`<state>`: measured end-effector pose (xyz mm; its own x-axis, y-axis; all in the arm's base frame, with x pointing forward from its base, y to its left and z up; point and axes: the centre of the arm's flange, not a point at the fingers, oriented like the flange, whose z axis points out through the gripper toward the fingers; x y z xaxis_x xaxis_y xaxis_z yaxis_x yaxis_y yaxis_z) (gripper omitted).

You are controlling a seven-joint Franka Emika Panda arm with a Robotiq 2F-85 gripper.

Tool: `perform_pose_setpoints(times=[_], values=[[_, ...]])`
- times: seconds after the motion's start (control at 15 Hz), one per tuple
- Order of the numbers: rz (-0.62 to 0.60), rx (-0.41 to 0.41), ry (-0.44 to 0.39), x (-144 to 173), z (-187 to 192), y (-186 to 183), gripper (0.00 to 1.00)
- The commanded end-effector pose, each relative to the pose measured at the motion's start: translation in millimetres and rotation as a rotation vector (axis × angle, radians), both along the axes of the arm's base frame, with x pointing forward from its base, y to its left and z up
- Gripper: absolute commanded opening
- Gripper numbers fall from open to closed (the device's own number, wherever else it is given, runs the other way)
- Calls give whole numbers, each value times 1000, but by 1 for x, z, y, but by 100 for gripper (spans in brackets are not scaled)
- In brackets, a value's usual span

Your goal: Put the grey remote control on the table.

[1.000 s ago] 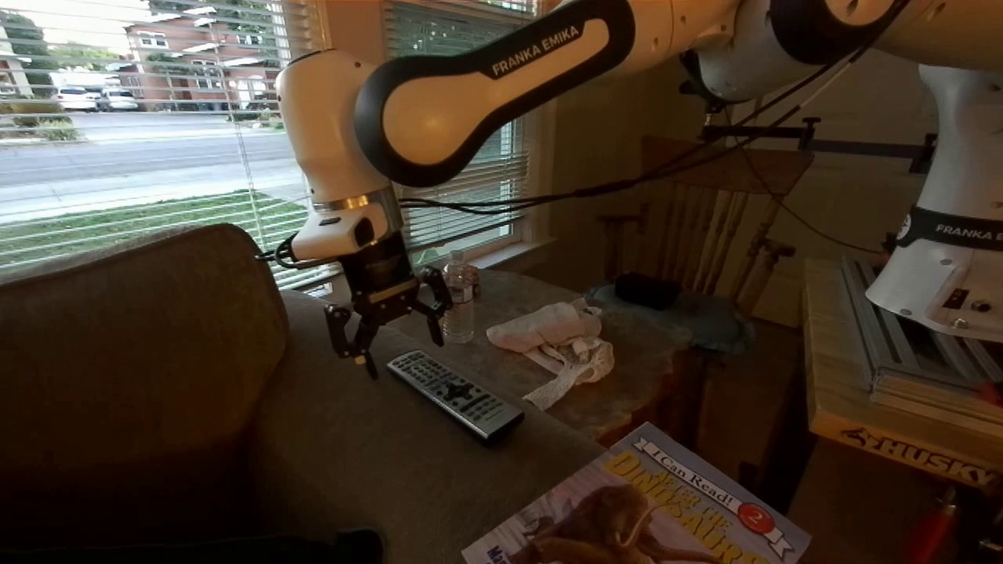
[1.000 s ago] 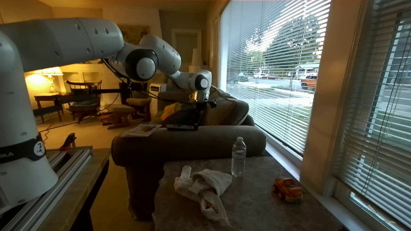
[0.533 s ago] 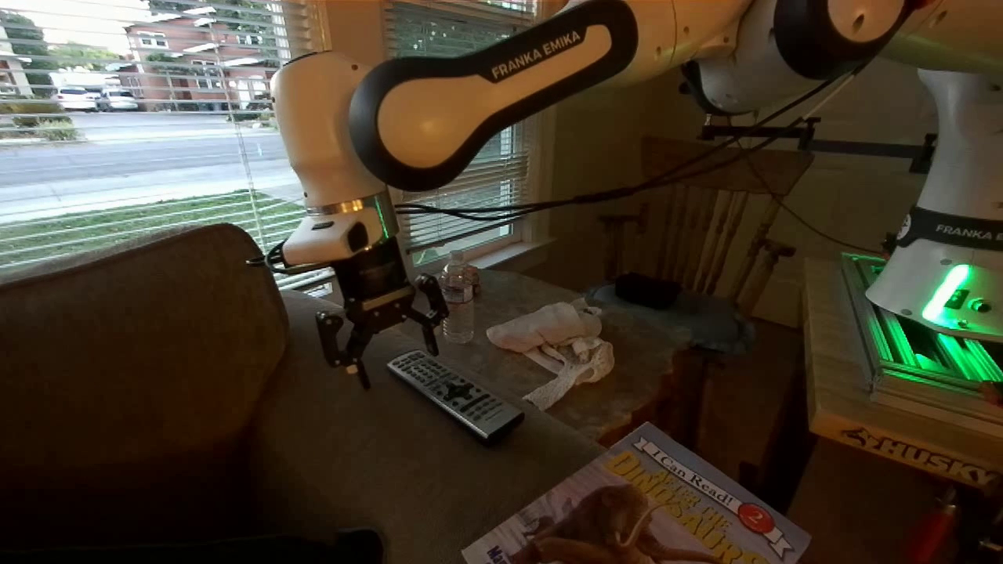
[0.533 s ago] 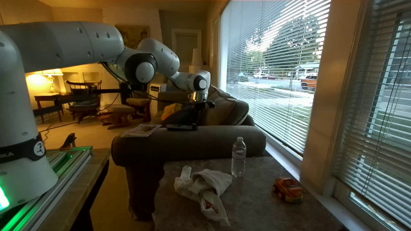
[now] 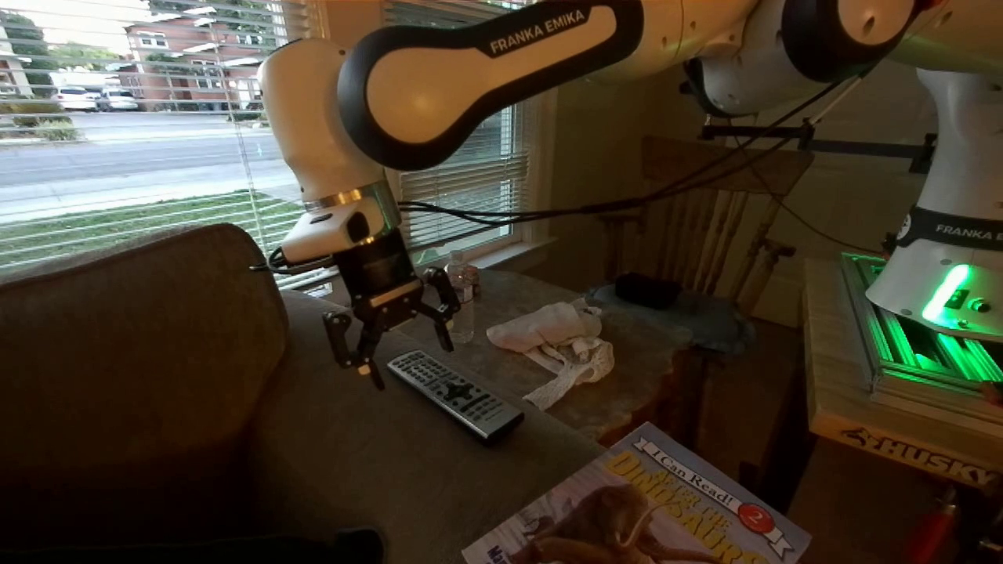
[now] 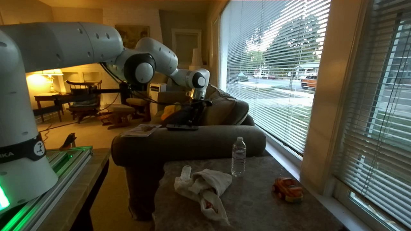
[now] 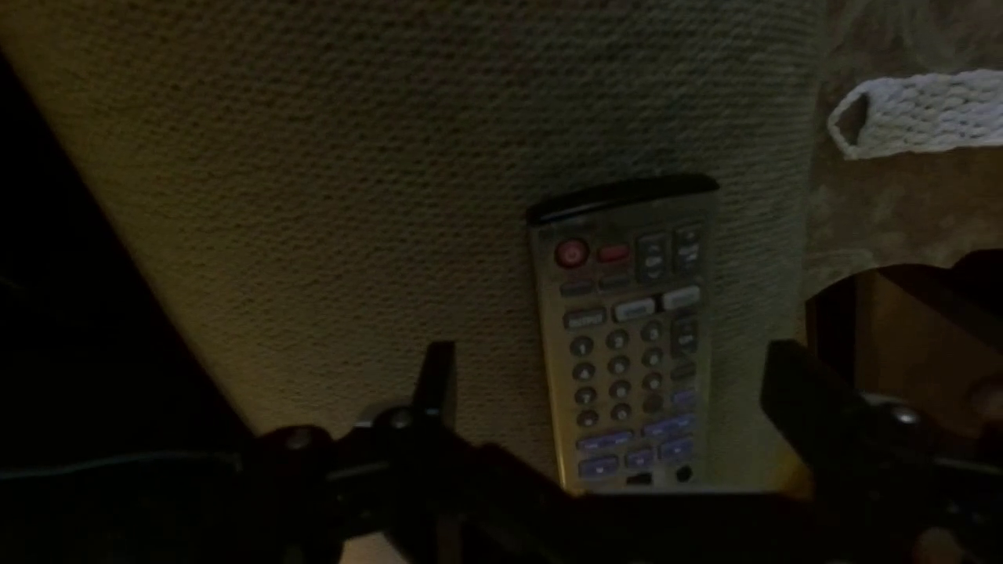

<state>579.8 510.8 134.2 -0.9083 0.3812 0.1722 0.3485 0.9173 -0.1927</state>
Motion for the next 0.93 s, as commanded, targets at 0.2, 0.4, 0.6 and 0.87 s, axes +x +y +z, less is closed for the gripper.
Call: perform_pose_setpoints(times=[0.2,0.4,0.6,0.87], values=[[-3,-8,18,11,-16,7,100],[1,-14,11,13,-29,4,100],[1,-12,10,13,-33,5,75],[4,-9,-6,13,-29,9,52]])
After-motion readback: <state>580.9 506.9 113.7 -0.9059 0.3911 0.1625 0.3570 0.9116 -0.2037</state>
